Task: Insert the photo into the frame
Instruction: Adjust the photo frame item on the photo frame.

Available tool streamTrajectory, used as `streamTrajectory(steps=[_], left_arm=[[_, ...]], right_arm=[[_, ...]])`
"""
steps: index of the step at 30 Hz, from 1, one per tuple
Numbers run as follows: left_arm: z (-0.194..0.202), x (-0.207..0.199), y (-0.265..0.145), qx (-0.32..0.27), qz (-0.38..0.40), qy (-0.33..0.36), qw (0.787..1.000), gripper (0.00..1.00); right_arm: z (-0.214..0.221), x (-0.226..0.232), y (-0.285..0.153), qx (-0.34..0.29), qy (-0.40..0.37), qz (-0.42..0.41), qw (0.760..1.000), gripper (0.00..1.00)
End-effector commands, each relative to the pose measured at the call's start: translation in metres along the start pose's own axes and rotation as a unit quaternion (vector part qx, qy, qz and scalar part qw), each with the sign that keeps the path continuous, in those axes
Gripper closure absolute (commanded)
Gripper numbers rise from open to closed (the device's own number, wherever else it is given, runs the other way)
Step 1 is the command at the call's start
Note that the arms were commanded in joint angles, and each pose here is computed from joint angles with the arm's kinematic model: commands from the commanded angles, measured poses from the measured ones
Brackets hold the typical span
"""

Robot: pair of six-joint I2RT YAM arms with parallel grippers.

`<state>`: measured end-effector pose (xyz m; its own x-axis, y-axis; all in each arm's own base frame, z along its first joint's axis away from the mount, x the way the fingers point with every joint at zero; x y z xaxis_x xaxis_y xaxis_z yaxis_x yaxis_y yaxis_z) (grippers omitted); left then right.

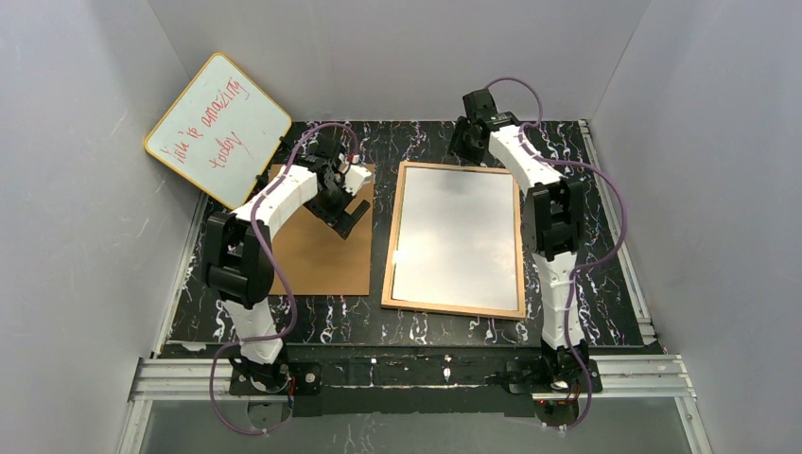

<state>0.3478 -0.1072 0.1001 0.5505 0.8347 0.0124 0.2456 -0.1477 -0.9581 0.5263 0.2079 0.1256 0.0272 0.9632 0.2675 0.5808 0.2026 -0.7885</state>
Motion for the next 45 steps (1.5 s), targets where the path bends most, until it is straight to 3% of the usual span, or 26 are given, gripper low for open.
streamTrajectory(steps=[1,10,35,45], left_arm=[[-0.004,-0.010,0.007,0.006,0.008,-0.004,1.000,0.02],[-0.004,-0.020,0.016,0.015,0.008,0.012,1.000,0.02],[-0.001,-0.025,0.014,0.017,-0.005,0.036,0.999,0.02],[-0.001,-0.025,0.016,0.019,-0.006,0.039,0.999,0.02]], right_arm=[[-0.004,0.004,0.018,-0.007,-0.001,-0.019,1.000,0.49],[0.020,-0.018,0.049,0.023,0.010,-0.001,1.000,0.56],[0.063,-0.053,0.080,0.072,-0.005,0.058,0.996,0.60],[0.022,-0.019,0.045,0.015,0.004,0.026,1.000,0.58]])
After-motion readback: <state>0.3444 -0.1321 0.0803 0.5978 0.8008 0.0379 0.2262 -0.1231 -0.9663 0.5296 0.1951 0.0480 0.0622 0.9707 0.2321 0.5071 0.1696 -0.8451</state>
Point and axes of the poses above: each gripper's point midway between its finger pads, its own y axis out along the fingers, its own x axis along the line the jaws close on, z = x × y, the point moved 1 cm from there along -y, back along the fingers, and after that the axes turned 8 degrees about -y, right-handed, at the moved point
